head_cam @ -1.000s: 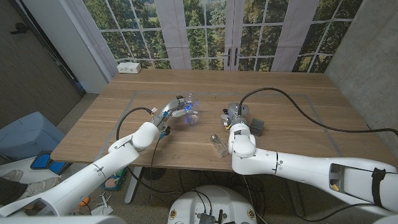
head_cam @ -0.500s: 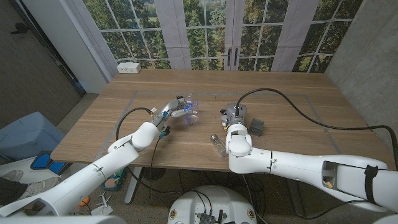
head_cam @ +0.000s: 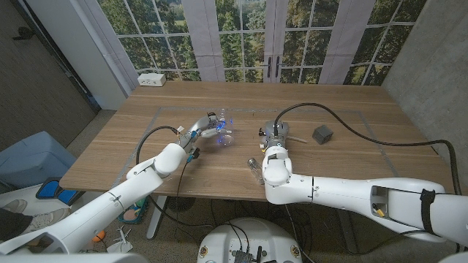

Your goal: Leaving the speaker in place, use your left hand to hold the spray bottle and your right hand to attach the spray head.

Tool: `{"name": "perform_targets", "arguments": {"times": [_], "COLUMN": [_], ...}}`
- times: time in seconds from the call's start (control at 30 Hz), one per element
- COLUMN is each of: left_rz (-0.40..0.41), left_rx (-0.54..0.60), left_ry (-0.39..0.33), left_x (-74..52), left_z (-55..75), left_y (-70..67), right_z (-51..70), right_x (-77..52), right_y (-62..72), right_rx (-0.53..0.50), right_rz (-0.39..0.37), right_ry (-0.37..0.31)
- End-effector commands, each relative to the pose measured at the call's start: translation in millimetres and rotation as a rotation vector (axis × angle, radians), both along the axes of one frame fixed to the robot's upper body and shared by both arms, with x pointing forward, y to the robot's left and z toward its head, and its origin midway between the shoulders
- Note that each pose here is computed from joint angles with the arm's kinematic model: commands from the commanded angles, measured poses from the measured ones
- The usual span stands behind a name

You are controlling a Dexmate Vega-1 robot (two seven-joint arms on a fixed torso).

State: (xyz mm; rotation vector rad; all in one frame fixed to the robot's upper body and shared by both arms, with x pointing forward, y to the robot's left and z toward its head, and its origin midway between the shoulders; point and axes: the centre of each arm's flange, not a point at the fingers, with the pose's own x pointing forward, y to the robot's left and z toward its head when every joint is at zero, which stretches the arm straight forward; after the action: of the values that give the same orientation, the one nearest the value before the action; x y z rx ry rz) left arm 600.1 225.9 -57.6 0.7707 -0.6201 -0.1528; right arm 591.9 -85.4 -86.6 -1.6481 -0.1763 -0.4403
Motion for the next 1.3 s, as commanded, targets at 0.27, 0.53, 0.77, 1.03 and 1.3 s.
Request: {"name": "perform_targets", "arguments": {"times": [0.27, 0.53, 0.77, 1.03, 1.3], "left_rz": [-0.002, -0.003, -0.005, -0.007, -0.009], "left_rx": [0.004, 0.009, 0.014, 0.020, 0.025], "left_ry": [0.001, -0.002, -0.002, -0.005, -0.008], "left_x": [-2.2, -3.5, -4.6, -5.1, -4.6], "left_z": [-0.6, -0.5, -0.6, 0.4, 2.1], "left_y": [-1.9, -4.5, -7.3, -9.5, -11.0], "right_z": [4.2, 11.5, 18.6, 25.1, 28.4], "right_x": [-2.5, -10.3, -17.7, -23.1, -25.9], "right_y": [-11.1, -18.7, -25.9, -30.7, -35.0], "right_rx": [-0.008, 0.082, 0.193, 0.272, 0.406], "right_rz": [-0.009, 0.047, 0.108, 0.155, 0.207], "right_ry": [-0.118, -0.232, -0.370, -0.482, -0.526]}}
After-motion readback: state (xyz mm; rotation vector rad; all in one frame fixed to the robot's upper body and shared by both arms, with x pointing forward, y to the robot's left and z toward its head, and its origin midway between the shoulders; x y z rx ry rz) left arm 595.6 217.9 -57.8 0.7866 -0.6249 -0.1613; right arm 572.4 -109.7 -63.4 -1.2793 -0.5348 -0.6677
